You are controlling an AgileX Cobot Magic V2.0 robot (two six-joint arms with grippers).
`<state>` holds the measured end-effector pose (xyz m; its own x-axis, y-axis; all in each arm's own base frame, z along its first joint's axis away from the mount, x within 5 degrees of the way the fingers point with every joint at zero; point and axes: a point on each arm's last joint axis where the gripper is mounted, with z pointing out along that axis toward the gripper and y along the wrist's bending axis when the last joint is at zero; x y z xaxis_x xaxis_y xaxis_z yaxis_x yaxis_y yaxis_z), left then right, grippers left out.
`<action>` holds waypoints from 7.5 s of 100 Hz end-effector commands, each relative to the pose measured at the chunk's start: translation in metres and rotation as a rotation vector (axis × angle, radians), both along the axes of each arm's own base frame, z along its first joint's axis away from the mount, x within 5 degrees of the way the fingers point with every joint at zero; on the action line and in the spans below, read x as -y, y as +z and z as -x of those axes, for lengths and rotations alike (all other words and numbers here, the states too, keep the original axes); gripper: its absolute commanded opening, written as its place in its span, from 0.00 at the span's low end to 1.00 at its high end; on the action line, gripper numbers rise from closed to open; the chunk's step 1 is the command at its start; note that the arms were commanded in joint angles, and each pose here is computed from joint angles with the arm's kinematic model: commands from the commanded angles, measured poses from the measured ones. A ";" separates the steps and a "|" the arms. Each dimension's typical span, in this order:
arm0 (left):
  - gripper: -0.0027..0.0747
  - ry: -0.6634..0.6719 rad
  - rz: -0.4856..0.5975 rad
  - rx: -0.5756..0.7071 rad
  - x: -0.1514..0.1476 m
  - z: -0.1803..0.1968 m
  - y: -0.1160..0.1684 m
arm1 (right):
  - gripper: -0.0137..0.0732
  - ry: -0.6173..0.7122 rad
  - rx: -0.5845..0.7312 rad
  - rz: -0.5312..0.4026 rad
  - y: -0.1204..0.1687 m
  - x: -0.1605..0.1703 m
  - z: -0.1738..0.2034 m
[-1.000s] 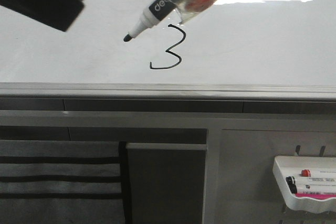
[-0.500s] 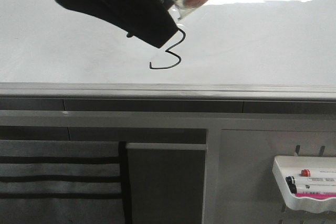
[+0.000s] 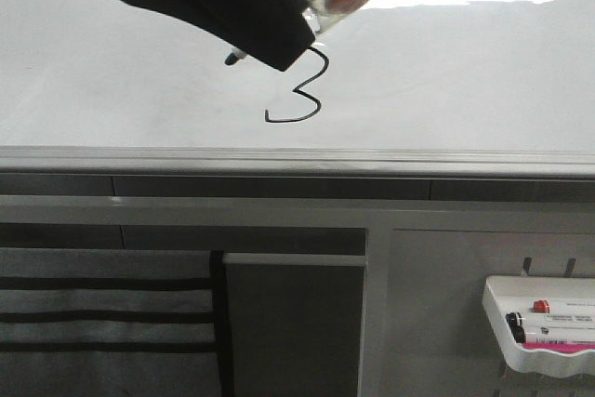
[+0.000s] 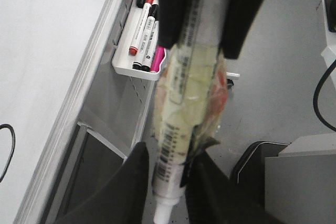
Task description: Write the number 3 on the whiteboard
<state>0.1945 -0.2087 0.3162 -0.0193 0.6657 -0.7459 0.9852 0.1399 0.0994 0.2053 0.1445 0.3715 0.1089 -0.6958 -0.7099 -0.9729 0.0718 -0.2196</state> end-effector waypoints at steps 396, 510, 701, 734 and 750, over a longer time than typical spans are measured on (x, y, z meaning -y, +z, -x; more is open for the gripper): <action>0.01 1.314 0.735 0.557 -0.207 0.082 -0.004 | 0.08 -1.358 0.279 -0.581 -0.045 0.142 0.120; 0.01 1.215 0.808 0.669 -0.206 0.141 -0.092 | 0.08 -1.358 0.279 -0.581 -0.045 0.142 0.120; 0.01 1.216 0.807 0.668 -0.206 0.141 -0.092 | 0.08 -1.272 0.511 -0.853 -0.164 0.143 0.150; 0.01 1.216 0.807 0.668 -0.206 0.141 -0.092 | 0.08 -1.272 0.511 -0.853 -0.164 0.143 0.150; 0.01 1.216 0.807 0.668 -0.206 0.141 -0.092 | 0.08 -1.272 0.511 -0.853 -0.164 0.143 0.150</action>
